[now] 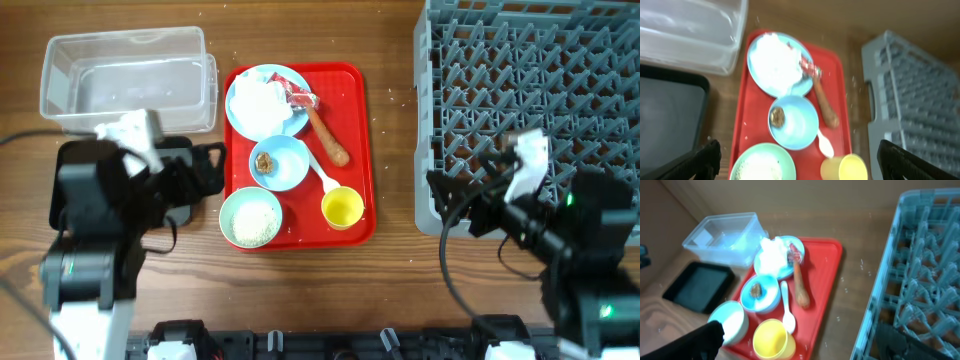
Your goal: Sort waste into correct bins and load items into the dishwasher rack
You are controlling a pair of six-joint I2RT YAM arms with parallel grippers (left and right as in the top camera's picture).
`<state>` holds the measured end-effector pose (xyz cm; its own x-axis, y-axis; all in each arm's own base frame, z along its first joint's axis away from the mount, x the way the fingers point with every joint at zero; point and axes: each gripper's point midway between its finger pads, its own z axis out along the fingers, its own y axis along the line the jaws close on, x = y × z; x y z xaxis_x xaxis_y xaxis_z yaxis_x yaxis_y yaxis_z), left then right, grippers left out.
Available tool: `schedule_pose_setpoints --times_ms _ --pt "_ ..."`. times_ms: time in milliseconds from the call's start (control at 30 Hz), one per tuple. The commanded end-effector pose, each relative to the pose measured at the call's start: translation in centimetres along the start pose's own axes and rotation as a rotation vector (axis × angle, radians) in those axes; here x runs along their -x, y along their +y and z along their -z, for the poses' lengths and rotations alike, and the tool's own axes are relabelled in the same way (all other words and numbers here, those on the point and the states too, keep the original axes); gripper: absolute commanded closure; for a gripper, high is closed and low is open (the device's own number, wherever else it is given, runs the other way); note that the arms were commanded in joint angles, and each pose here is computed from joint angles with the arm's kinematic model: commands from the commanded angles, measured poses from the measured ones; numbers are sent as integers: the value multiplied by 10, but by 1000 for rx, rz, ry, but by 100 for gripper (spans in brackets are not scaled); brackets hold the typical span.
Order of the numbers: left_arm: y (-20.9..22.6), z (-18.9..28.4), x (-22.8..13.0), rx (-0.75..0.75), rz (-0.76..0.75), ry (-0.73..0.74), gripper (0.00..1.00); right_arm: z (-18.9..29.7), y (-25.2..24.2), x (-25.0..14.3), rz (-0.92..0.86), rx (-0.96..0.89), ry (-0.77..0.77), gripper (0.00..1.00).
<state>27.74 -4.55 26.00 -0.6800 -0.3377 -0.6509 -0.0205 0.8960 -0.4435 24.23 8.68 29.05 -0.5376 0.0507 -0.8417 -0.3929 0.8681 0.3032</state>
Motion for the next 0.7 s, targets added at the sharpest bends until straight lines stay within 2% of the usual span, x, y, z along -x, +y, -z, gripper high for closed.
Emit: schedule_pose_setpoints --times_ms 0,167,367,433,533,667 --pt "-13 -26 -12 -13 -95 123 0 -4 -12 18 26 -71 93 0" --pt "-14 -65 -34 56 -156 246 0 -15 -35 13 -60 -169 289 0" --pt "-4 -108 -48 86 -140 340 0 -56 -58 0 -147 -178 394 0" --pt "-2 -116 -50 88 -137 351 0 -67 -58 -8 -238 -156 430 0" --pt "-4 -122 -52 69 -134 363 0 -79 -58 -16 -268 -123 474 0" --pt "-36 -129 -39 -36 -180 289 1 -78 -57 -15 -257 -122 469 0"
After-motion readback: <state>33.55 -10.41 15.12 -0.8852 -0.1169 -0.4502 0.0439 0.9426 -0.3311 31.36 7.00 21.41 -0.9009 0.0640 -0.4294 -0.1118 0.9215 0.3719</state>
